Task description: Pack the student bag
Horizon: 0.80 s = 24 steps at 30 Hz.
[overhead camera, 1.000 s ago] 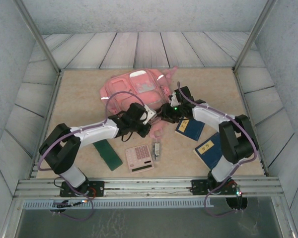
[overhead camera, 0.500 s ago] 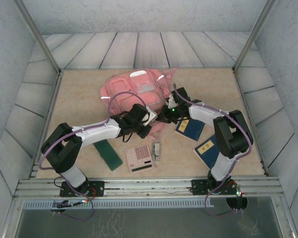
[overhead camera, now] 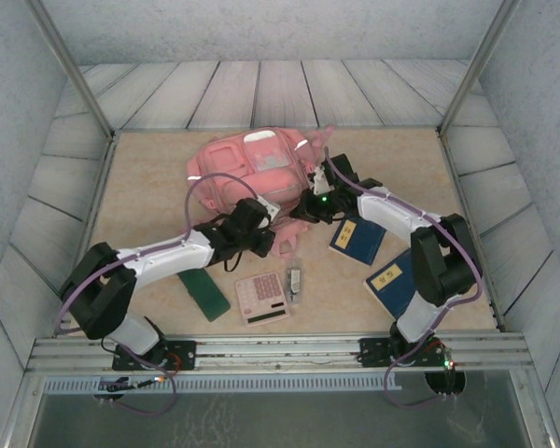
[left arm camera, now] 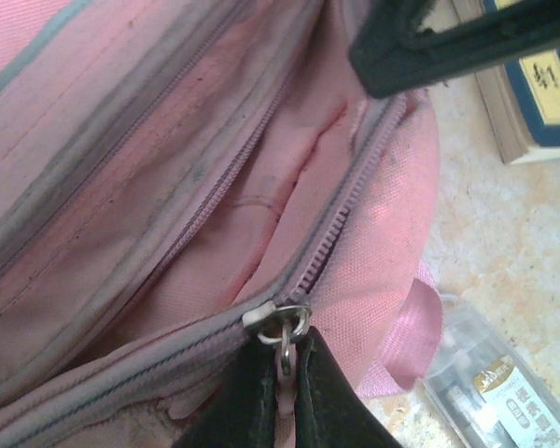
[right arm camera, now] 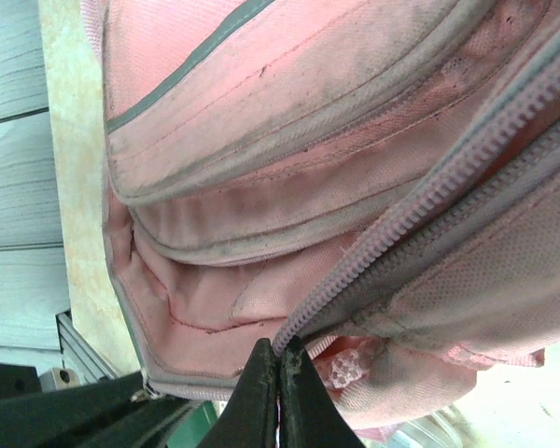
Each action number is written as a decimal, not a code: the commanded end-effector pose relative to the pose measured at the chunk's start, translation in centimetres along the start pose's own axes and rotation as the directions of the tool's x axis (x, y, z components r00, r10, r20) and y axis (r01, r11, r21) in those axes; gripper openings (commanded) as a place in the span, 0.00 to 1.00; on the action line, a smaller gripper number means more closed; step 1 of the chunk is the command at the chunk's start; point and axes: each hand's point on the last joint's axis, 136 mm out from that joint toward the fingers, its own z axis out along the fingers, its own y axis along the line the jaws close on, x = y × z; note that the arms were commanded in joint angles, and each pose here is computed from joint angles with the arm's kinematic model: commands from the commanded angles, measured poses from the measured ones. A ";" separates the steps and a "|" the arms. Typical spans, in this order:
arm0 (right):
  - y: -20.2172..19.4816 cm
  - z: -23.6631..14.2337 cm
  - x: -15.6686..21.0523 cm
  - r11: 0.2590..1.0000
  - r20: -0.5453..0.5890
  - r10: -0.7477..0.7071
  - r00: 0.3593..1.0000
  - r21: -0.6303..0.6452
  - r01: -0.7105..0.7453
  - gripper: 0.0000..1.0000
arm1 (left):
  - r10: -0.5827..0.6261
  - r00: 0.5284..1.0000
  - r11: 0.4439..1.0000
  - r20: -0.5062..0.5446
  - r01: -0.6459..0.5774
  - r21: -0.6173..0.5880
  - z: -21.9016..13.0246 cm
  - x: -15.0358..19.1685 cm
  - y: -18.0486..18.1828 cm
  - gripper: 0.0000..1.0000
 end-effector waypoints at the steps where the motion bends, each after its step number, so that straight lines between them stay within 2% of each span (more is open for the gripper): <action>1: -1.9 -2.5 -2.7 0.995 0.112 -0.030 0.993 0.098 0.019 0.00 | -0.125 0.992 0.989 -0.022 0.122 -0.084 -1.0 1.7 3.6 0.00; 7: -2.1 -3.8 -4.1 0.993 0.153 -0.061 0.986 0.114 0.044 0.00 | -0.209 0.977 0.978 -0.031 0.209 0.009 -2.2 2.5 4.6 0.00; 12: -2.2 -4.1 -5.5 0.988 0.187 -0.092 0.978 0.140 0.067 0.00 | -0.242 0.969 0.960 -0.055 0.248 0.133 -3.1 2.8 3.9 0.00; 19: -1.7 -4.2 -7.6 0.981 0.217 -0.146 0.965 0.157 0.113 0.00 | -0.200 0.976 0.911 -0.088 0.218 0.350 -4.8 2.5 0.8 0.00; 24: -2.2 -3.8 -8.1 0.975 0.221 -0.167 0.961 0.182 0.127 0.00 | -0.226 0.971 0.907 -0.084 0.241 0.344 -5.4 2.2 1.5 0.00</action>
